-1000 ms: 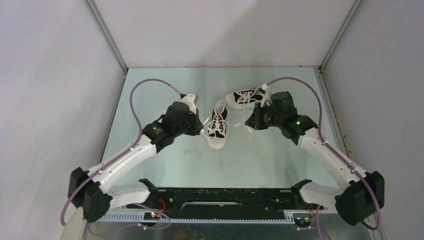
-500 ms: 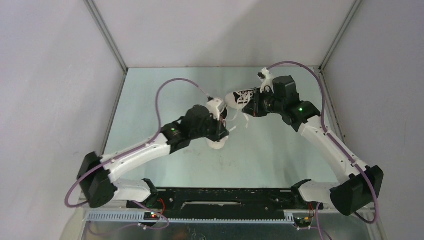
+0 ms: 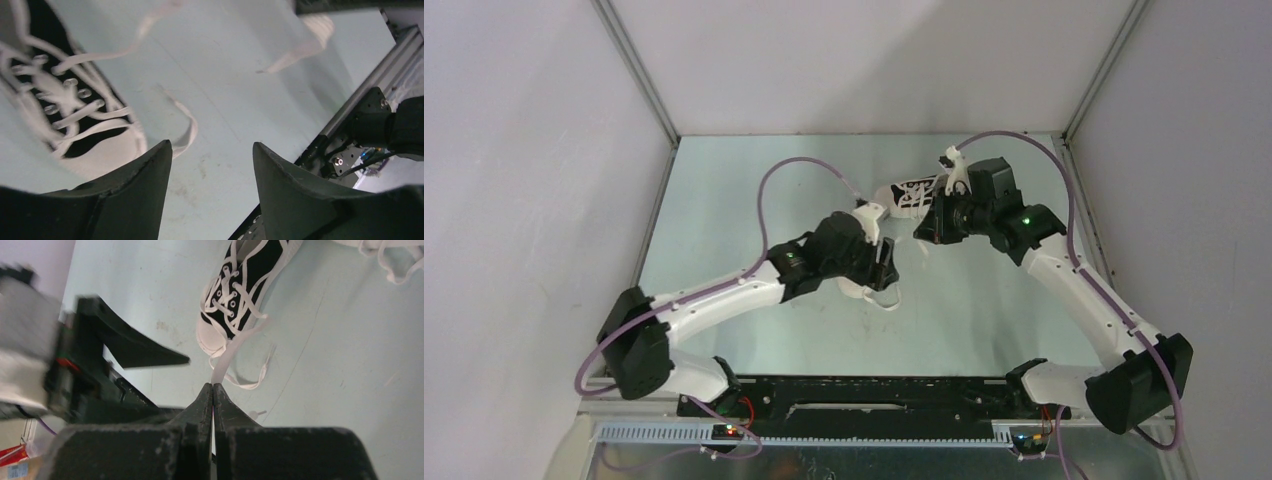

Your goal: Tie the shoes

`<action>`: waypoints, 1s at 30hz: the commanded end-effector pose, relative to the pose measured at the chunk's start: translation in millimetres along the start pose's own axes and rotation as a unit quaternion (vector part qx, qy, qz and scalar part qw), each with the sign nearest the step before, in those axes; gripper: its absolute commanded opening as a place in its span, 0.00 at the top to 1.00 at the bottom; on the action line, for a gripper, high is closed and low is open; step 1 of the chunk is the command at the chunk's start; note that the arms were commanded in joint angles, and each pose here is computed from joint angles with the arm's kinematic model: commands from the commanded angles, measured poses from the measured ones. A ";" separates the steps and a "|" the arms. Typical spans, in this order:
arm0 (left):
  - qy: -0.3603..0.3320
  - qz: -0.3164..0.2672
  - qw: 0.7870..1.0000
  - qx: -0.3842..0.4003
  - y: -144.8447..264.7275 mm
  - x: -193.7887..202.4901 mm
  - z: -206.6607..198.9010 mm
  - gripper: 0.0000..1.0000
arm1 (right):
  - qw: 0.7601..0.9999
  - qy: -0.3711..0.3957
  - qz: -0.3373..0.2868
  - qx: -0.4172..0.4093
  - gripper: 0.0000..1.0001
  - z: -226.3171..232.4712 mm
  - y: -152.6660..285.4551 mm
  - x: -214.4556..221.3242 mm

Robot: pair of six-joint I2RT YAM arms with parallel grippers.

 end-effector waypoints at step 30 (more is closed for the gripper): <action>0.254 -0.077 0.962 -0.059 -12.8 -31.4 151.9 0.38 | 0.978 -0.002 0.032 -0.208 1.00 119.3 -132.1 64.2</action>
Point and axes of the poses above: each gripper's point midway between its finger pads, its own y axis back along the fingers, its own z axis along the line the jaws close on, x = y × z, the point moved 3 cm from there along y, back along the fingers, and after that the axes turned 9 degrees about y, right-handed, at the moved point
